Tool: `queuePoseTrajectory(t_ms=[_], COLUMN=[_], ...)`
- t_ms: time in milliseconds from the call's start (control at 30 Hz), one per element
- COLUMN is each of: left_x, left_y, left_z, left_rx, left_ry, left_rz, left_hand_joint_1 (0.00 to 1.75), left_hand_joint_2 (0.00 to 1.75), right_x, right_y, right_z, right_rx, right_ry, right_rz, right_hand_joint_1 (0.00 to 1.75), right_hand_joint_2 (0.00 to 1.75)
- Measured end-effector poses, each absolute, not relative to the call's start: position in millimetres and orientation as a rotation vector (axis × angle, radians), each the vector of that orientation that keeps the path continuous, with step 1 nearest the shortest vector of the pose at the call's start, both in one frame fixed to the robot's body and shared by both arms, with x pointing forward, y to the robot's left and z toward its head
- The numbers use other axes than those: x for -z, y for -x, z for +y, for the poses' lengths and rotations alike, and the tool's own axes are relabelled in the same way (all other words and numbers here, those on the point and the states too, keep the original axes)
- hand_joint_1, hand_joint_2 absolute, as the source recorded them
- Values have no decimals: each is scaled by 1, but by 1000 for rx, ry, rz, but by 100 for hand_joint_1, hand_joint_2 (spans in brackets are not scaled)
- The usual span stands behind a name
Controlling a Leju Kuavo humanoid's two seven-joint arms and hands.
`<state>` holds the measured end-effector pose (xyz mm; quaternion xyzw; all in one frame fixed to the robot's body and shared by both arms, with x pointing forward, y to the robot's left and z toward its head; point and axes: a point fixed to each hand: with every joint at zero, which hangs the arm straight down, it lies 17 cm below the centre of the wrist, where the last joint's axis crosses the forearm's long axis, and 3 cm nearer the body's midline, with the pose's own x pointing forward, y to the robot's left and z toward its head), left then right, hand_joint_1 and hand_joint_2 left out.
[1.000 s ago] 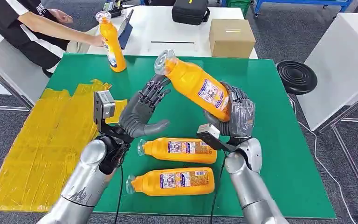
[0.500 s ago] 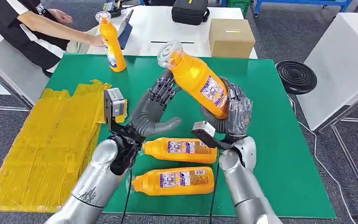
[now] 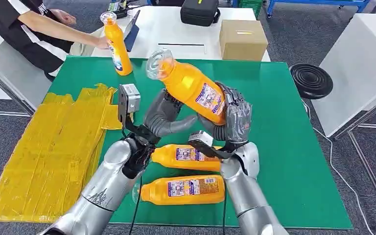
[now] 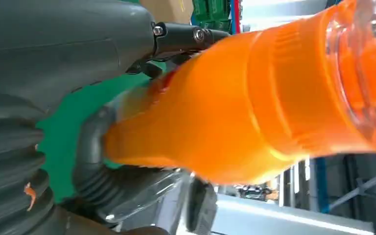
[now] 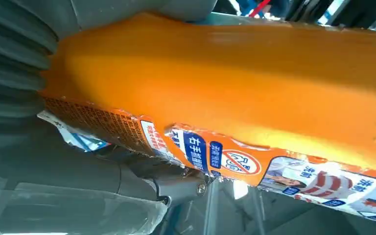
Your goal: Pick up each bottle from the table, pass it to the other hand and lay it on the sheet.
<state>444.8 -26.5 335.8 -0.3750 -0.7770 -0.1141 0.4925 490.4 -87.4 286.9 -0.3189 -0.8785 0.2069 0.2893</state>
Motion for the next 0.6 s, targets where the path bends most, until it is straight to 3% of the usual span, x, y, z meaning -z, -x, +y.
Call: queuePoseTrajectory(t_ms=[600], left_x=[-356], left_y=[-476], left_z=[5], left_rx=[69], left_ry=[922], left_rz=[-1886], left_hand_joint_1=[0], left_hand_joint_2=[175], right_x=[-280], right_y=[-491], right_z=[-38], right_rx=[-651], right_ry=[762], right_rz=[-2341], right_hand_joint_1=[175], right_hand_joint_2=[175])
